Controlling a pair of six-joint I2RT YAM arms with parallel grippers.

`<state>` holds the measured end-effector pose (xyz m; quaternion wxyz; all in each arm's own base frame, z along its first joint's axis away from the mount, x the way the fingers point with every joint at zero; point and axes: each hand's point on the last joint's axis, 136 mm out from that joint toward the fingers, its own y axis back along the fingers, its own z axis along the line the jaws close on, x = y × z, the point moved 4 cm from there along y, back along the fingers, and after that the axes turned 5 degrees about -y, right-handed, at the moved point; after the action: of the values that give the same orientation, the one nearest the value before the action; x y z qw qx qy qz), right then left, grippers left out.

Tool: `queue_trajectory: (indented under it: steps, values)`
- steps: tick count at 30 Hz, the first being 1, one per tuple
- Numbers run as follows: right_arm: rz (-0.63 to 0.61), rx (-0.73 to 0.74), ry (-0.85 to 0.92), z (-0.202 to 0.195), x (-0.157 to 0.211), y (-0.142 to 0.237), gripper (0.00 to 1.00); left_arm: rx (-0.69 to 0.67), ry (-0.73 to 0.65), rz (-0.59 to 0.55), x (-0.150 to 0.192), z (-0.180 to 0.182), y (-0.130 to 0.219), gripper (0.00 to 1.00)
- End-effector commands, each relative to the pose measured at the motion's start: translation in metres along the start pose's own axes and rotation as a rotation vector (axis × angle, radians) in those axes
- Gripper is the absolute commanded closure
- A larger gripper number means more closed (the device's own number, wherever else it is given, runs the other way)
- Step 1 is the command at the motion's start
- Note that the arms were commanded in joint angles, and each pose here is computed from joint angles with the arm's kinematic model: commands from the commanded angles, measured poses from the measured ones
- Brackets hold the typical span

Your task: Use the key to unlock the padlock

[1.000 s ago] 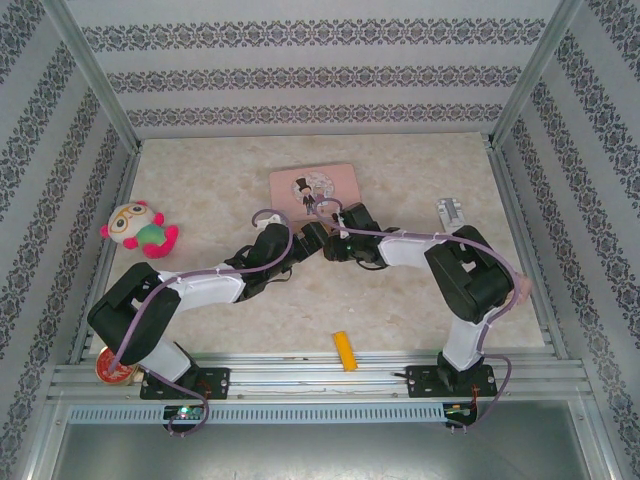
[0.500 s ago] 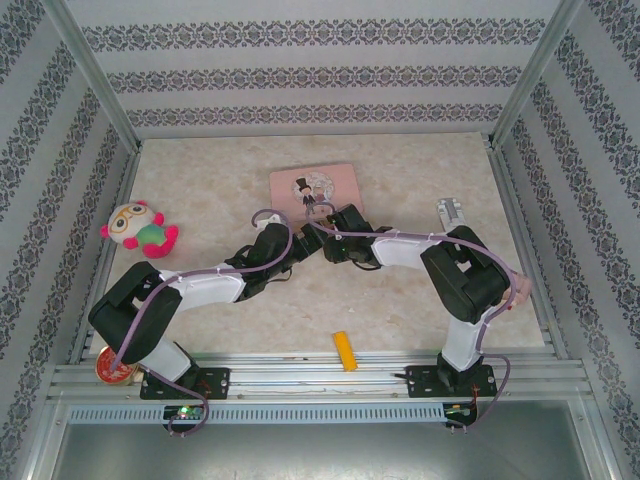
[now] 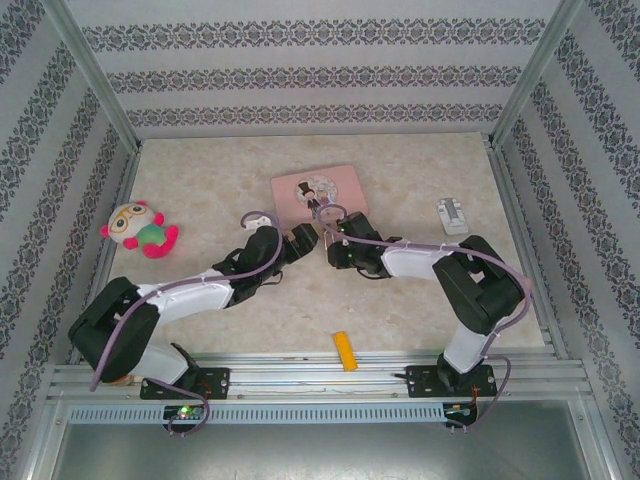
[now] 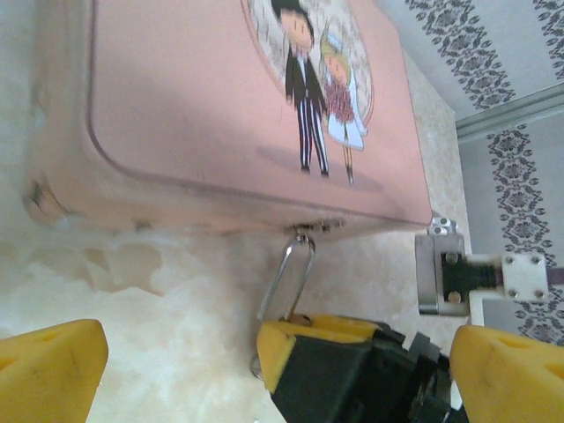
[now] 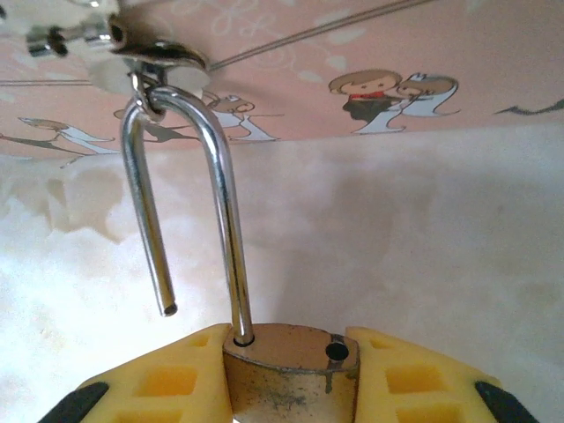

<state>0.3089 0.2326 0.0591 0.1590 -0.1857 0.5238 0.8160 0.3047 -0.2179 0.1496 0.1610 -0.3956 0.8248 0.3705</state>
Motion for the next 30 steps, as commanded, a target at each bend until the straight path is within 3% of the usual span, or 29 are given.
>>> queue_trajectory:
  steps: [1,10,14,21,27,30]
  values:
    - [0.034,-0.023,-0.053,0.001,0.013,0.013,0.98,-0.108,-0.124,-0.058,-0.013,0.016,0.015,0.01]
    - [0.045,-0.061,-0.133,-0.001,0.02,0.028,0.98,-0.223,-0.53,-0.188,-0.045,0.001,0.048,0.01]
    - [0.036,-0.06,-0.158,-0.004,0.022,0.032,0.98,-0.254,-0.564,-0.249,-0.051,0.005,0.053,0.01]
    - [0.02,-0.083,-0.199,-0.01,0.025,0.046,0.98,-0.139,-0.548,-0.4,-0.062,-0.003,0.06,0.01]
    - [0.021,-0.116,-0.219,-0.015,0.03,0.058,0.97,-0.248,-0.702,-0.321,-0.069,-0.015,0.04,0.01]
    - [0.023,-0.124,-0.228,-0.016,0.032,0.061,0.97,-0.226,-0.731,-0.284,-0.063,-0.019,0.025,0.01]
